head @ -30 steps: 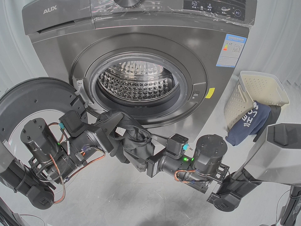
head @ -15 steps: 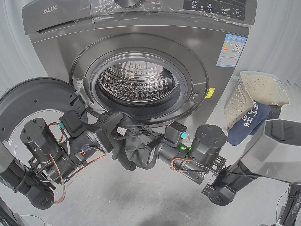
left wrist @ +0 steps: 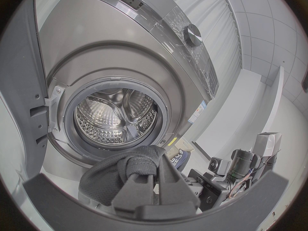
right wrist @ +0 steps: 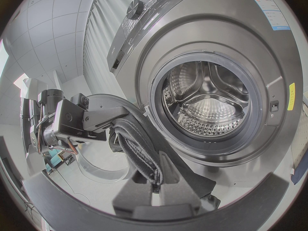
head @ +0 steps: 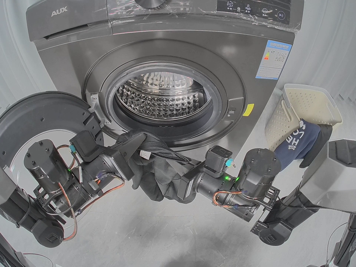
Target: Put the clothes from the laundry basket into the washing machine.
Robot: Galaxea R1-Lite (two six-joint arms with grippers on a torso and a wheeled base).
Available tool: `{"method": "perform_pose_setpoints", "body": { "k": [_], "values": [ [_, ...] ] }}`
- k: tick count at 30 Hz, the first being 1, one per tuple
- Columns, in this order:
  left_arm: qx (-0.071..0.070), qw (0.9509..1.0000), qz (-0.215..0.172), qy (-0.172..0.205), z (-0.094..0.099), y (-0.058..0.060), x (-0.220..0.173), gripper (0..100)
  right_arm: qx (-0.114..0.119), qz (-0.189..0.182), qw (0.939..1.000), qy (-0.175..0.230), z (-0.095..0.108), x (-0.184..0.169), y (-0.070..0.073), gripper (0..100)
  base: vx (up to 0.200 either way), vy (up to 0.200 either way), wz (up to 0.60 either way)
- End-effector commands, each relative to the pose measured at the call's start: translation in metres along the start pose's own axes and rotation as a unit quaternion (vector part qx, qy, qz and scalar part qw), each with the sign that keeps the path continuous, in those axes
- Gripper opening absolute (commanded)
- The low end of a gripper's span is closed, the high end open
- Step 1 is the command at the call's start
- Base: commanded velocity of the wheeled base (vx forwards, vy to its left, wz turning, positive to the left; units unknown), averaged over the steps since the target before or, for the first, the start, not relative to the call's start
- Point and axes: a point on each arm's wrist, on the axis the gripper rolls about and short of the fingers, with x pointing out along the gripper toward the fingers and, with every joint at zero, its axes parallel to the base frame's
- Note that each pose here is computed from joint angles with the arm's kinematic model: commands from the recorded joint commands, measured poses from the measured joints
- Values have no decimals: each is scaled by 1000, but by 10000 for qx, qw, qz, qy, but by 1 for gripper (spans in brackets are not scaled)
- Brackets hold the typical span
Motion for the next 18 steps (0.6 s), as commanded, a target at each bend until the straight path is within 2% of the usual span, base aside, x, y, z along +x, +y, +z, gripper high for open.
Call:
{"method": "perform_pose_setpoints", "body": {
  "k": [1, 5, 14, 15, 18],
  "values": [
    [-5, 10000, -17, -32, 2, -1, 0, 0, 11, 10, 10000, 57, -5, 1, 1, 100, 0, 0, 0],
    [-11, 10000, -45, -22, 1, -3, 0, 0, -5, 14, 9998, 189, -15, 5, 0, 100, 0, 0, 0],
    [-10, 10000, -48, -29, 1, -3, 0, 0, -26, 41, 9999, 108, -27, 27, 0, 100, 0, 0, 0],
    [-10, 10000, -48, -29, 1, -3, 0, 0, -26, 34, 9999, 107, -28, 28, -1, 0, 0, 0, 0],
    [-9, 10000, -29, -20, 1, -2, 0, 0, -29, 8, 10000, 18, -24, 29, -3, 0, 0, 0, 0]
  ]
}}
